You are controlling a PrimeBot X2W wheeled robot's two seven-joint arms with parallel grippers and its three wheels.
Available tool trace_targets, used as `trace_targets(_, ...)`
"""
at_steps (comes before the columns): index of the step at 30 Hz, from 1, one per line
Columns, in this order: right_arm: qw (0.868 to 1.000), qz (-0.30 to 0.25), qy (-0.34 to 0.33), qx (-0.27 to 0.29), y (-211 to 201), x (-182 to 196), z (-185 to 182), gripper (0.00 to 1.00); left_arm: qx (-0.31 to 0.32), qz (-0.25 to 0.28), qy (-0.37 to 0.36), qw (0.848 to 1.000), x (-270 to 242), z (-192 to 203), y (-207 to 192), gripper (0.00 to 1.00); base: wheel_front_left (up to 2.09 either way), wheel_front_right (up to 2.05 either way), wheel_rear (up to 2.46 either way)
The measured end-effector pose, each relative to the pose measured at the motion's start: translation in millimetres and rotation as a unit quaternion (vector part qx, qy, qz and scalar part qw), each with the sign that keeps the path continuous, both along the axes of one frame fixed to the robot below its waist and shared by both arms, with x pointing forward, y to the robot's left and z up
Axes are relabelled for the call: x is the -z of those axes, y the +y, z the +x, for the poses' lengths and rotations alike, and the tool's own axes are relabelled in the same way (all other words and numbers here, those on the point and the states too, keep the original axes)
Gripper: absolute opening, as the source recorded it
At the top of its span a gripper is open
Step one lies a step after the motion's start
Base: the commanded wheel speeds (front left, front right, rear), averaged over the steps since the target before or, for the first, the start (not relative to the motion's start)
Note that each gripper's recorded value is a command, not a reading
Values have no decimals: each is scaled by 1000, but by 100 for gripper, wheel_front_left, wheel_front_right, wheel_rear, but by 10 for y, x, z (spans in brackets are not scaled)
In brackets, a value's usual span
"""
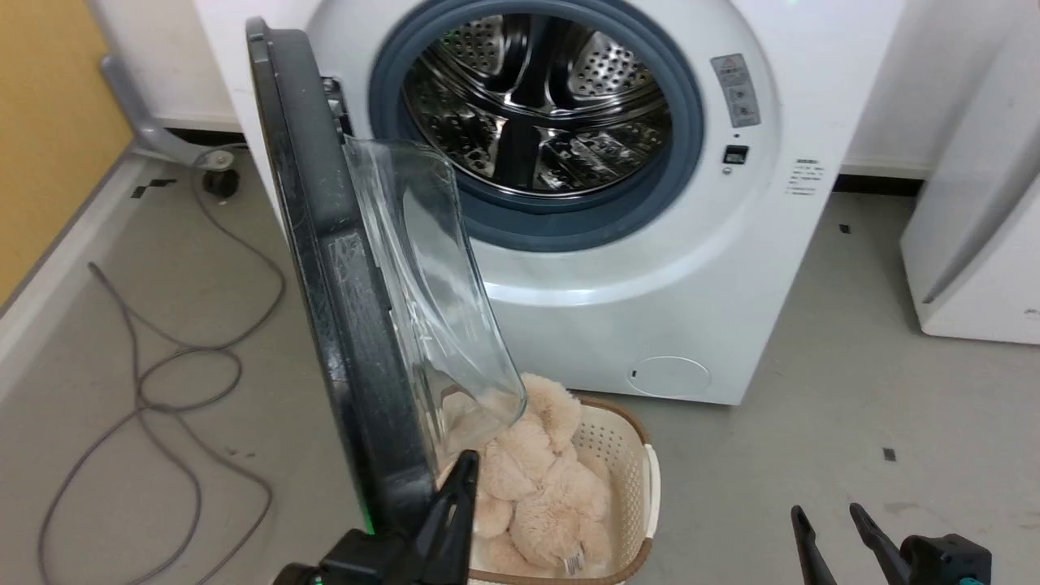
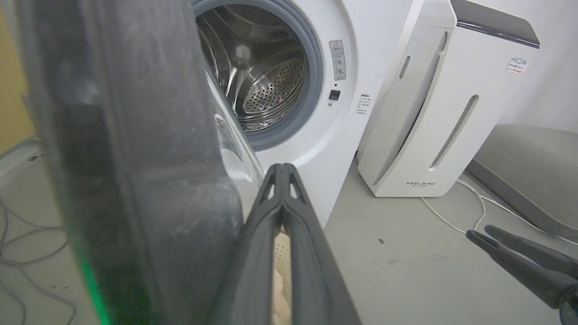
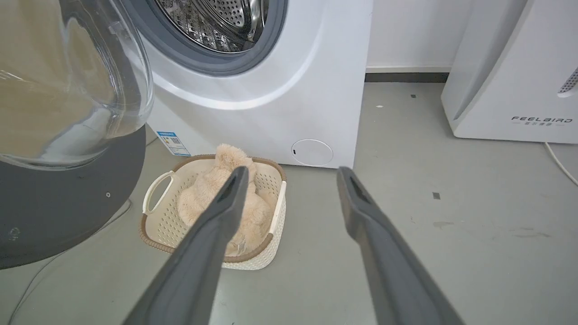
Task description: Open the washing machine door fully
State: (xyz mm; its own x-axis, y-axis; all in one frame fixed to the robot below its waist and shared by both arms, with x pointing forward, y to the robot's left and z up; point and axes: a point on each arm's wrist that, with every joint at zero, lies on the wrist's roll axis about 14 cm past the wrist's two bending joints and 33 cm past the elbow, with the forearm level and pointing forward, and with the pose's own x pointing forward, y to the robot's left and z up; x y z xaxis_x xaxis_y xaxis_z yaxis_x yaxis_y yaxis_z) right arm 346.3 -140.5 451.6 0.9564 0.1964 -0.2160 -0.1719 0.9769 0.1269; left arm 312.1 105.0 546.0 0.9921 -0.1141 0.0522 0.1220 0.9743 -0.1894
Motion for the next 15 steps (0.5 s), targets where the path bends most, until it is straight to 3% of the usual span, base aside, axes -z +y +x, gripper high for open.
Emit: trace_targets(15,999,0,-4,-54,346,-31,150,100,-144,26,-20,989,-198,-249,812,0,0,0,0)
